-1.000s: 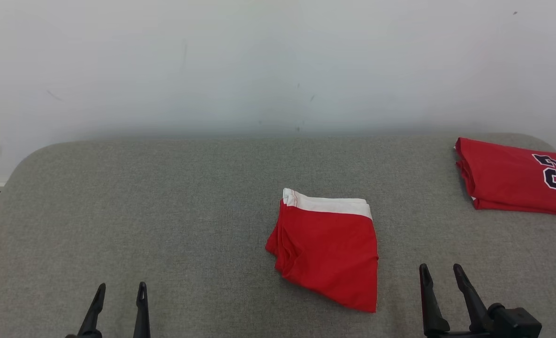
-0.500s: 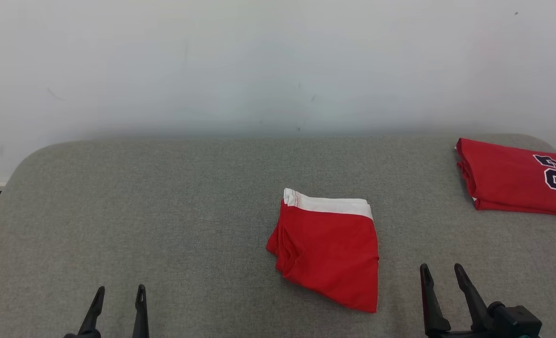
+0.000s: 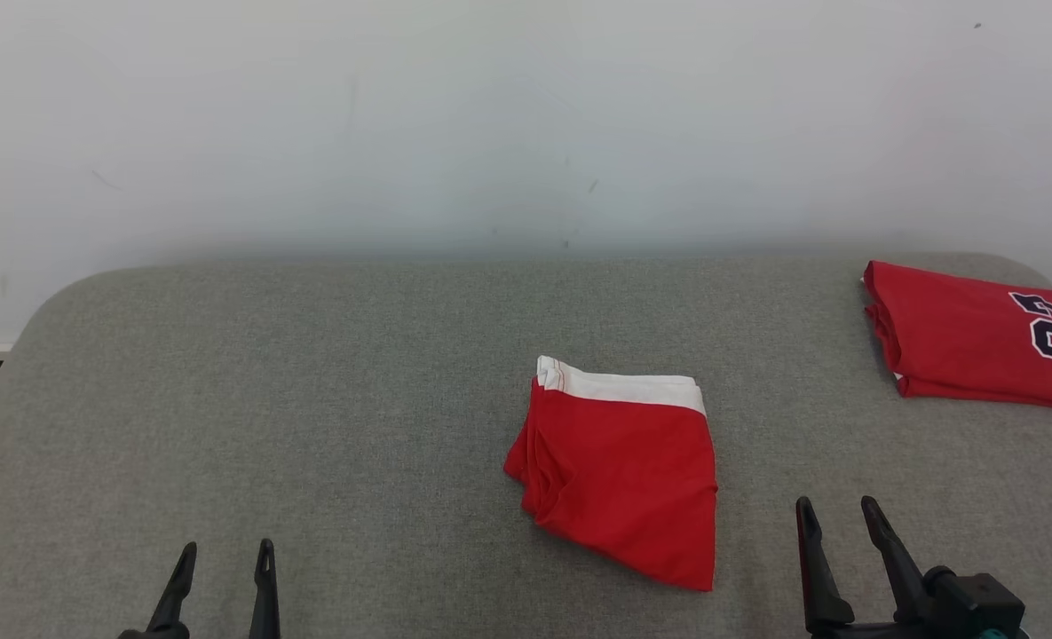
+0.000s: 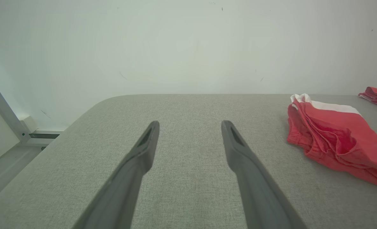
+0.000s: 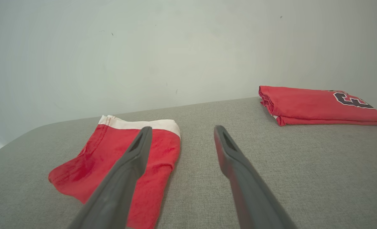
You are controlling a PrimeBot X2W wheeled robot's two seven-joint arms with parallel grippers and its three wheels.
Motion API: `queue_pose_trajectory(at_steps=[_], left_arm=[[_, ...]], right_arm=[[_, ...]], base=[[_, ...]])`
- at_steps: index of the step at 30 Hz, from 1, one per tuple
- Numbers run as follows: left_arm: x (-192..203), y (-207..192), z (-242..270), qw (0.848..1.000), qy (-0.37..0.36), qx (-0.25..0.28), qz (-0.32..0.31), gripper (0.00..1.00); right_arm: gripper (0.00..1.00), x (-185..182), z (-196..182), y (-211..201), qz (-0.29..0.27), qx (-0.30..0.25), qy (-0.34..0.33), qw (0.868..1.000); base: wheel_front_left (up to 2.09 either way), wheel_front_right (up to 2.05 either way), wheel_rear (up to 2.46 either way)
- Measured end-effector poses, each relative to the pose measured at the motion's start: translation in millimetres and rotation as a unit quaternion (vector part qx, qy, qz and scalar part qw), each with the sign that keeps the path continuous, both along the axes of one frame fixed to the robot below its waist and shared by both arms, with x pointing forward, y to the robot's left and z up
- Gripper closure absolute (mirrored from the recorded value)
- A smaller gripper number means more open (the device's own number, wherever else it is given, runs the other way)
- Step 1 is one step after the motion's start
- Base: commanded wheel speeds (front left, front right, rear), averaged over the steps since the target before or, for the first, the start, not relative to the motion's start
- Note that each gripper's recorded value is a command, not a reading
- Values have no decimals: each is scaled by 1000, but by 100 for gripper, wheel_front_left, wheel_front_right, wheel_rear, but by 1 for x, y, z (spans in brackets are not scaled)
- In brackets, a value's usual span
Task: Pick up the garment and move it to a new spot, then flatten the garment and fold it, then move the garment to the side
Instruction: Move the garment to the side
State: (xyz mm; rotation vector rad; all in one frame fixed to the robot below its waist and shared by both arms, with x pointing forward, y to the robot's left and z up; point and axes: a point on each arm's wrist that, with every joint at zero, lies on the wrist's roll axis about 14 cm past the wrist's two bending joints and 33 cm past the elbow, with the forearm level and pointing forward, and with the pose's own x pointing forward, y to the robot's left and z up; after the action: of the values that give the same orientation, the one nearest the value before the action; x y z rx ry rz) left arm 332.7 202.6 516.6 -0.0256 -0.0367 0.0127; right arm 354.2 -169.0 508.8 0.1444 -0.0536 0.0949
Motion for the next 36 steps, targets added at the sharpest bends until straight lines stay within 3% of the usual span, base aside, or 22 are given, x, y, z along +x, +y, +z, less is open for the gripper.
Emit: queue_pose_trajectory(at_steps=[29,36], left_arm=[[-1,1,-3,1000,4,1,3,0],[0,1,-4,1000,5,1,2,0]], right_arm=[[0,1,-1,1,2,-6,6,1000],[0,20,-7,9,16,-13,26,999]], base=[[0,0,0],[0,0,0]])
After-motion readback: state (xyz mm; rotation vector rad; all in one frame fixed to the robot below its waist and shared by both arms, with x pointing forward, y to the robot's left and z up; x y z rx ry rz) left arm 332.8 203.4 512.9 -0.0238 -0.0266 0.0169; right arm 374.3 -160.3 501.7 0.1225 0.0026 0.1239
